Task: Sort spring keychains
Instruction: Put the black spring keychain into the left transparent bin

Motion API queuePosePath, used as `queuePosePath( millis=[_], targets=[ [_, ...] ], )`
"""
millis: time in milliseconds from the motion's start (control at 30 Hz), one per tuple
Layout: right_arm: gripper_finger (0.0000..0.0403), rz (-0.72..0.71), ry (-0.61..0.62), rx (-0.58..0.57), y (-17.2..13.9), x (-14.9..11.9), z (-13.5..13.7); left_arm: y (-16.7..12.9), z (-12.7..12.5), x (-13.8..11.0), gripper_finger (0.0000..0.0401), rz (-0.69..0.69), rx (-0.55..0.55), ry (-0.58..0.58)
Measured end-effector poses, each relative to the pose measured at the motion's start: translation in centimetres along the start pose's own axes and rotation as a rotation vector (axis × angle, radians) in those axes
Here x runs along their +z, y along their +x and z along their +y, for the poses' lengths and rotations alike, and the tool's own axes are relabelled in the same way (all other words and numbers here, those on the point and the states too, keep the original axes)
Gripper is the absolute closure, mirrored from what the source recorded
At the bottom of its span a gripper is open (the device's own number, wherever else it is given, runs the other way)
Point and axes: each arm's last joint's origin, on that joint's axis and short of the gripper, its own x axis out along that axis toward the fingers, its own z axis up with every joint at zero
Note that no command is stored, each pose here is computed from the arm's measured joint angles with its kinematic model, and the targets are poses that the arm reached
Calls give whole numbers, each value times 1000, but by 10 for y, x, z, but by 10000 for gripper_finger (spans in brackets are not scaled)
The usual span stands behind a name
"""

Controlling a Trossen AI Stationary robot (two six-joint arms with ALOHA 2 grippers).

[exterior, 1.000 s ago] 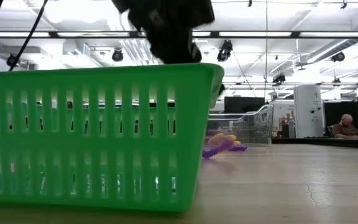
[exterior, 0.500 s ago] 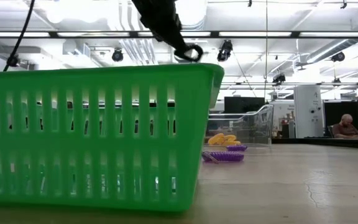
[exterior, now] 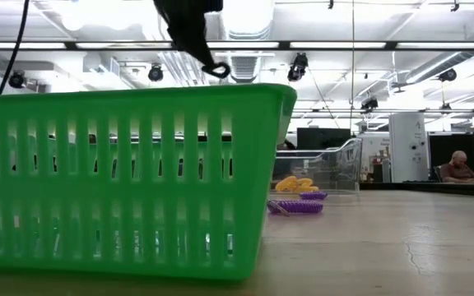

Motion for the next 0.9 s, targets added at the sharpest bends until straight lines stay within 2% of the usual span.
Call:
queuePosePath(
  millis=[300,533,700,900],
  targets=[
    [197,1,2,1,0,0,0,6,54,-25,401,108,103,-83],
    [197,0,4,3,-1,0,0,29,93,-75,401,213,142,-226],
    [197,1,4,3,-1,0,0,47,106,-108,401,237,130,-339],
    [197,1,2,4,-1,0,0,70,106,-136,401,251,121,-389]
  ],
)
